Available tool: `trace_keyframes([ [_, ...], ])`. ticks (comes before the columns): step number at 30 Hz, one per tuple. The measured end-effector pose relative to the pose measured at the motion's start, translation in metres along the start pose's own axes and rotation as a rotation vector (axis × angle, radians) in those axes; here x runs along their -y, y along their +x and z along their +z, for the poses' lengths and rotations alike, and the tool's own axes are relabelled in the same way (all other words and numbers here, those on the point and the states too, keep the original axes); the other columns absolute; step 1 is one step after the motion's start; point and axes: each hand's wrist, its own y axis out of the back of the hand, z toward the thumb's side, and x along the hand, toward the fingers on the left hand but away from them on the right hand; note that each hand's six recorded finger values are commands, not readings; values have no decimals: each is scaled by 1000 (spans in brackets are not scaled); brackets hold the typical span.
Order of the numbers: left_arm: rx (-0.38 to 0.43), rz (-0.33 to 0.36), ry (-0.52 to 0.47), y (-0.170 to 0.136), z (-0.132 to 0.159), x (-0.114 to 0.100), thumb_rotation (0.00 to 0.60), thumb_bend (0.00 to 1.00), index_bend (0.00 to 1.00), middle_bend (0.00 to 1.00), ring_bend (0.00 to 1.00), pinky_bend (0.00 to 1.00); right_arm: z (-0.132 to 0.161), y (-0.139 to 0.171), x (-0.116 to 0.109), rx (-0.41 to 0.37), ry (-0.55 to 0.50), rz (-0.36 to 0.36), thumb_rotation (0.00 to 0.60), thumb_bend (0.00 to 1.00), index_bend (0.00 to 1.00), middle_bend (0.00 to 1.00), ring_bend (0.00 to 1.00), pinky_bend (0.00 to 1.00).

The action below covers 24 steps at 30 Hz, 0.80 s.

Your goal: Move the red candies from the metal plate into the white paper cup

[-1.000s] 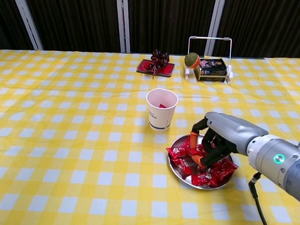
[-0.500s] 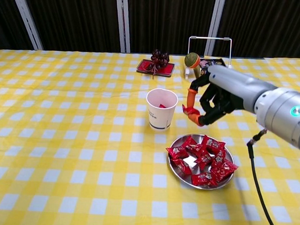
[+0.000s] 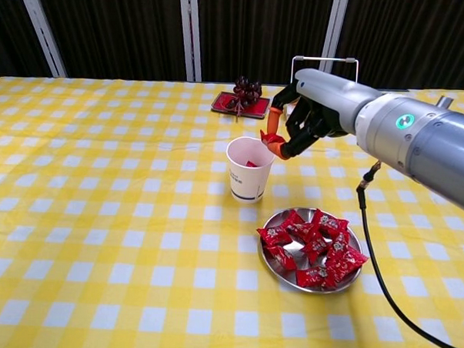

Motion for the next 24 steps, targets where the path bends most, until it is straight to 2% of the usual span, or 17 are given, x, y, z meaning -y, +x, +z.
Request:
trace_keyframes([
  [4,-3,-9,-8,1,-1,1,600,8,0,0,0,0,3,-9,9,2,6,13,600,509,599,828,949,975],
  [13,-3,-18,-10,1,0,1,600,8,0,0,0,0,5,-21,22,7,4,17,600,503,447,828,950,975],
  [17,0,-19,-9,1,0,1,600,9,0,0,0,0,8,-22,21,0,0,6,600,479,368,828,950,975],
  [24,-2,-16,-8,1,0,1,600,8,0,0,0,0,8,-14,16,-10,2,-3,600,468,351,828,950,976],
])
